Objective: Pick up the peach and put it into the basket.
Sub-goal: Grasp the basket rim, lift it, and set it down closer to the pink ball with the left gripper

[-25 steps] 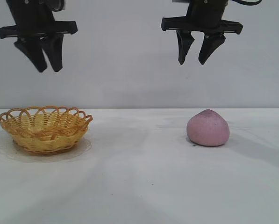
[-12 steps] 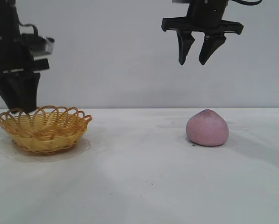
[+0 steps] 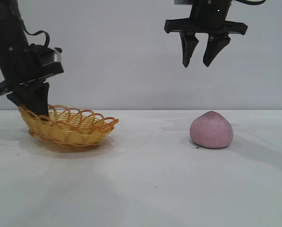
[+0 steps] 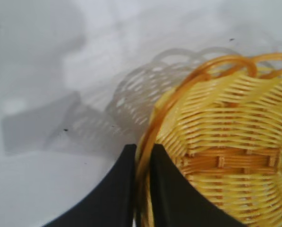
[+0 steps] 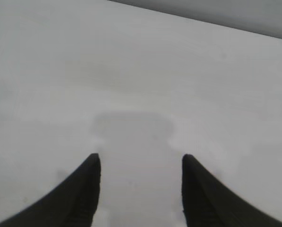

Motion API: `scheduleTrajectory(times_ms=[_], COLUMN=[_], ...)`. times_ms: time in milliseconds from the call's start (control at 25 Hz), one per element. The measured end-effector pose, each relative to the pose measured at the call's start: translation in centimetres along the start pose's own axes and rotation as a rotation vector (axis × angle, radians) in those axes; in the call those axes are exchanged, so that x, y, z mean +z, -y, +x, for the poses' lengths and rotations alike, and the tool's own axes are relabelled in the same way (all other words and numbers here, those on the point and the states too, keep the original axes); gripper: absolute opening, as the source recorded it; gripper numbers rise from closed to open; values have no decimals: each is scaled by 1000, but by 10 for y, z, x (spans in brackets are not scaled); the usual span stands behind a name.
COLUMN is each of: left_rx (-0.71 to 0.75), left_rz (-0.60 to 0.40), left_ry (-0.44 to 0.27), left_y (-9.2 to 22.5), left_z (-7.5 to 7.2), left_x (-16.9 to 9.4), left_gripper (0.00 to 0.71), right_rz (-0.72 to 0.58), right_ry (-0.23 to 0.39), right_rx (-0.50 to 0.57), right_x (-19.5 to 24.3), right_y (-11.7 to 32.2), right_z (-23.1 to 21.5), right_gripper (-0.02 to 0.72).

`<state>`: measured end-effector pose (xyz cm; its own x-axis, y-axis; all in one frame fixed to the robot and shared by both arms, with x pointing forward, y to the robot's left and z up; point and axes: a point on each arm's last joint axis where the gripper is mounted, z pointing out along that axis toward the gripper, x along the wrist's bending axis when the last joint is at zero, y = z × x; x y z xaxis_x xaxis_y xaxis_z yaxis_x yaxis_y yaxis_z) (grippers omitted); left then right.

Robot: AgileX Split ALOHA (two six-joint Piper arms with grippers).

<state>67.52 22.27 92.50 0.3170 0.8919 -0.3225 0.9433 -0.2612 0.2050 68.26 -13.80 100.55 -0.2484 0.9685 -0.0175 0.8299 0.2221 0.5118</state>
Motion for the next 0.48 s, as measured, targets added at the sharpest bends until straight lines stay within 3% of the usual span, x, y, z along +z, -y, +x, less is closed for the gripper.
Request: scheduleTrajectory(times_ms=[280, 480], left_rx=[-224, -316], left_rz=[-160, -175], left_ry=[183, 194], left_y=[7, 52], left_z=[-28, -47], left_x=[-8, 15], left_gripper=[0, 0], right_rz=[44, 40], right_ry=[20, 18], right_rx=[28, 33], right_x=[1, -2], right_y=[3, 3], right_z=[-12, -12], right_gripper=[372, 372])
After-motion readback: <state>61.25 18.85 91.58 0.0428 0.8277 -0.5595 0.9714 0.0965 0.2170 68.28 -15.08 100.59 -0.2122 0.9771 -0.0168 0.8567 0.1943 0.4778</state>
